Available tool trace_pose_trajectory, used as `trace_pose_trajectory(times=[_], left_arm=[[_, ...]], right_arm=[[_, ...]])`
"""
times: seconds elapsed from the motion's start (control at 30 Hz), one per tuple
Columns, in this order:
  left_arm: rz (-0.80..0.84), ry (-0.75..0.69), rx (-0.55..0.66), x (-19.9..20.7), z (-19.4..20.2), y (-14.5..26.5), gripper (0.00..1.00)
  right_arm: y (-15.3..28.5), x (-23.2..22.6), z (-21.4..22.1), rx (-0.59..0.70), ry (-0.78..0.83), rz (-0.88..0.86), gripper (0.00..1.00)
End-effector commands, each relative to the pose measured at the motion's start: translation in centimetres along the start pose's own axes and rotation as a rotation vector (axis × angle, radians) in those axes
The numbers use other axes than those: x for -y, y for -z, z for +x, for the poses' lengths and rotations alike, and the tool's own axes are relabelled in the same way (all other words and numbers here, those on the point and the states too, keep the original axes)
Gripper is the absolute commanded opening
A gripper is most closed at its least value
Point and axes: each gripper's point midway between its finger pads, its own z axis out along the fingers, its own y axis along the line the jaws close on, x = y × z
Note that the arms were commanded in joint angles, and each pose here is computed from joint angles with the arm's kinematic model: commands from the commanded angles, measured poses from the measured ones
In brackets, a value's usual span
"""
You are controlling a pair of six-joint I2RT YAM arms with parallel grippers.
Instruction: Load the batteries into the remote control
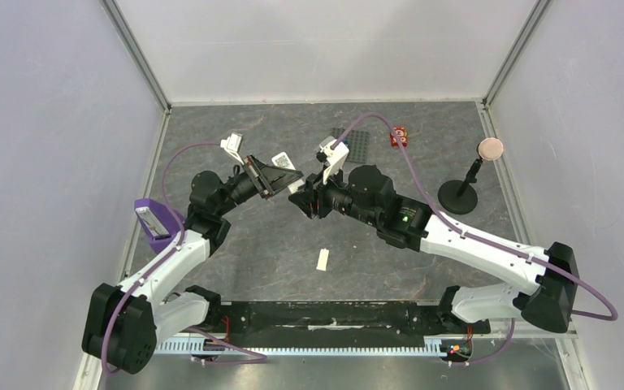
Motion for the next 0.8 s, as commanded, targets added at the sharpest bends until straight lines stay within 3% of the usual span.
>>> trace_pose_trajectory(times=[0.0,0.3,0.43,0.5,0.77], left_arm=[[0.064,-0.024,0.008,1.6,-0.1,0.1,0.02],[0.066,-0.033,0.008,1.6,-0.1,0.1,0.02],[0.082,-0.045,0.023,2.2,-0.5,0.1,0.02],[0.099,-0.058,0.038,2.7,-0.8,0.1,0.02],[0.141,-0.045,0.068,3.8,-1.3,0.3,0.02]], right_arm=[[0.2,-0.1,-3.2,0.056,-0.013,0.035,0.41],[1.7,0.8,-5.2,0.100,-0.071,0.110,0.58],[2.9,3.0,-4.3,0.086,-0.220,0.238,0.86],[2.8,2.0,-3.8,0.070,-0.281,0.179,0.96],[2.7,0.4,-3.8,0.155,-0.535,0.074,0.98]])
